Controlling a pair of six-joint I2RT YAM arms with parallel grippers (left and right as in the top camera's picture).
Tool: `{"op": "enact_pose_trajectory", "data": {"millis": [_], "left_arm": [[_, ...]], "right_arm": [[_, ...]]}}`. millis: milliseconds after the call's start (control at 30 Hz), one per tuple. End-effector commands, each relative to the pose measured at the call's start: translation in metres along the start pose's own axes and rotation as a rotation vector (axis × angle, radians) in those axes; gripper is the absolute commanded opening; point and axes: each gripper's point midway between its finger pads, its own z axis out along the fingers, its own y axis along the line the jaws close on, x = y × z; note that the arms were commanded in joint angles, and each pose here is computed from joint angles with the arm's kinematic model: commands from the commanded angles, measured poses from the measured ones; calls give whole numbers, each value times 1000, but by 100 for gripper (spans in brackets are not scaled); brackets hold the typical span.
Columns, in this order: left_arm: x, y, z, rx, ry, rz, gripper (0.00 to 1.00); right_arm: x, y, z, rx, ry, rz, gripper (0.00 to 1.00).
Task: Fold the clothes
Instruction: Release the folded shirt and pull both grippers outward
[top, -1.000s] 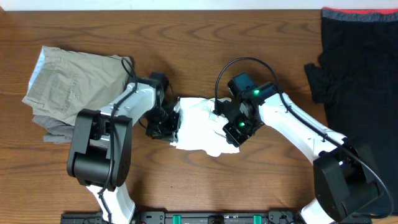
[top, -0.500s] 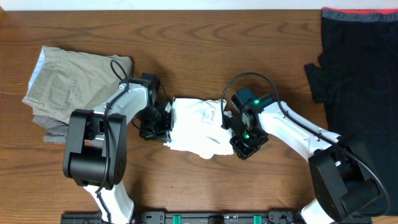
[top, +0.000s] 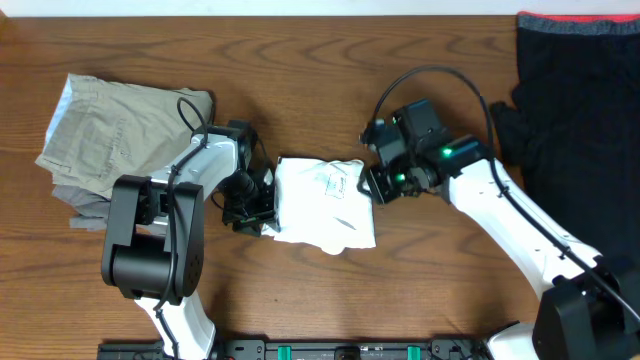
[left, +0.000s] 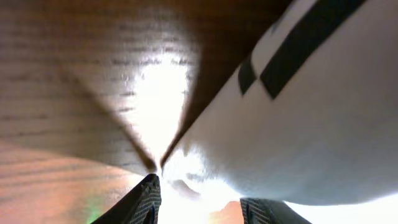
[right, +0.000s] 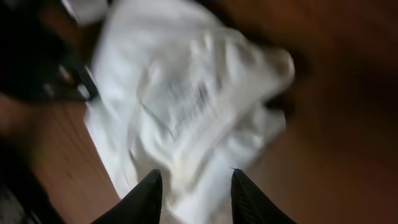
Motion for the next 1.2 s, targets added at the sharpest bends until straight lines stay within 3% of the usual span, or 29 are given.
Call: {"op": "enact_pose_trajectory", "data": {"millis": [0,100,233,300,333,433,567,867,967,1067,1167], "left_arm": [[3,3,0,-4,11,-8,43],[1,1,-1,1,1,-4,43],[-2,1,-1,3,-11,0,23],[-3,1,-1,4,-14,2,8],[-3,1,-1,4,-14,2,6],[-3,1,-1,3,-14,1,6],[-2,1,-1,2,-11,4,6],[15,4,-4,-15,50,-17,6],[21,0,-15,-9,50,-14,14],[22,-12,-34,32,-4,32,26],[19,-24,-56,67,-93,71,38]], "right_arm": [[1,31,17,-181,35,47,33],[12,38,44,-206,96,42,19],[38,37,77,-205,215,84,5],[53,28,86,-178,278,142,1],[59,22,87,-152,304,184,1],[79,-10,81,2,375,341,1],[98,-45,64,166,437,402,2],[78,-51,40,123,355,276,2],[52,-33,24,20,242,192,7],[19,-16,5,-68,96,146,23],[-4,-9,0,-110,4,166,26]]}}
